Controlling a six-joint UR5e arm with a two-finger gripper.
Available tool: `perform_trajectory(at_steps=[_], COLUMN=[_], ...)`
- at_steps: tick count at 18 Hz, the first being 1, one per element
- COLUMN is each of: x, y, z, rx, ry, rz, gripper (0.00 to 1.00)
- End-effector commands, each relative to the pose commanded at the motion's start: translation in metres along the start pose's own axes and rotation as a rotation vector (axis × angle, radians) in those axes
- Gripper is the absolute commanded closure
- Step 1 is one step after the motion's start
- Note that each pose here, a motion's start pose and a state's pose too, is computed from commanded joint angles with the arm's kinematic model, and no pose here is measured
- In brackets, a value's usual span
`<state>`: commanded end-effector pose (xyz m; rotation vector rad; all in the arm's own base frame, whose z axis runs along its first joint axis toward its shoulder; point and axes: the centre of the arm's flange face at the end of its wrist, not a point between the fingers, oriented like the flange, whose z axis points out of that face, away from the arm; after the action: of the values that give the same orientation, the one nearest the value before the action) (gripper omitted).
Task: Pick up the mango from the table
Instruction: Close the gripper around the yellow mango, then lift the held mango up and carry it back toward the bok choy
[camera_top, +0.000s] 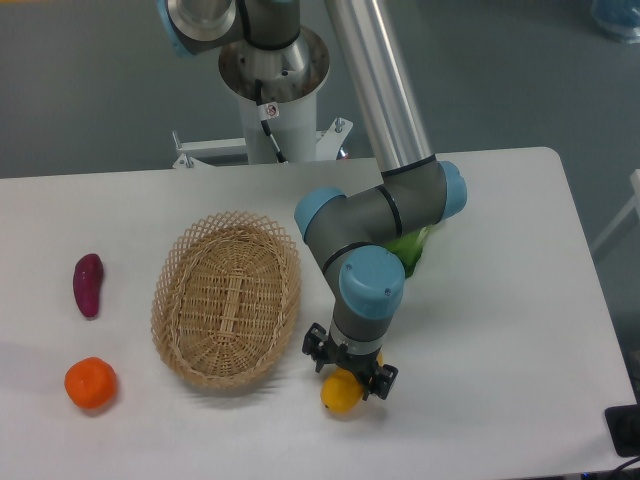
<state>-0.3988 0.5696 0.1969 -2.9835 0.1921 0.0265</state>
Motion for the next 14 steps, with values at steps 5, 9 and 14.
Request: perform_trajectory(at_steps=[5, 9, 14], x=[-0.009, -0.025, -0.042], y=[-0.007, 0.007, 0.027], z=[-0.025, -0.046, -0.079], rx=[0.022, 0.033, 0.044], ry=[-0.044, -0.065, -0.096], rz=[0.0, -0.024, -0.055], gripper=[0.68, 0.64, 0.65])
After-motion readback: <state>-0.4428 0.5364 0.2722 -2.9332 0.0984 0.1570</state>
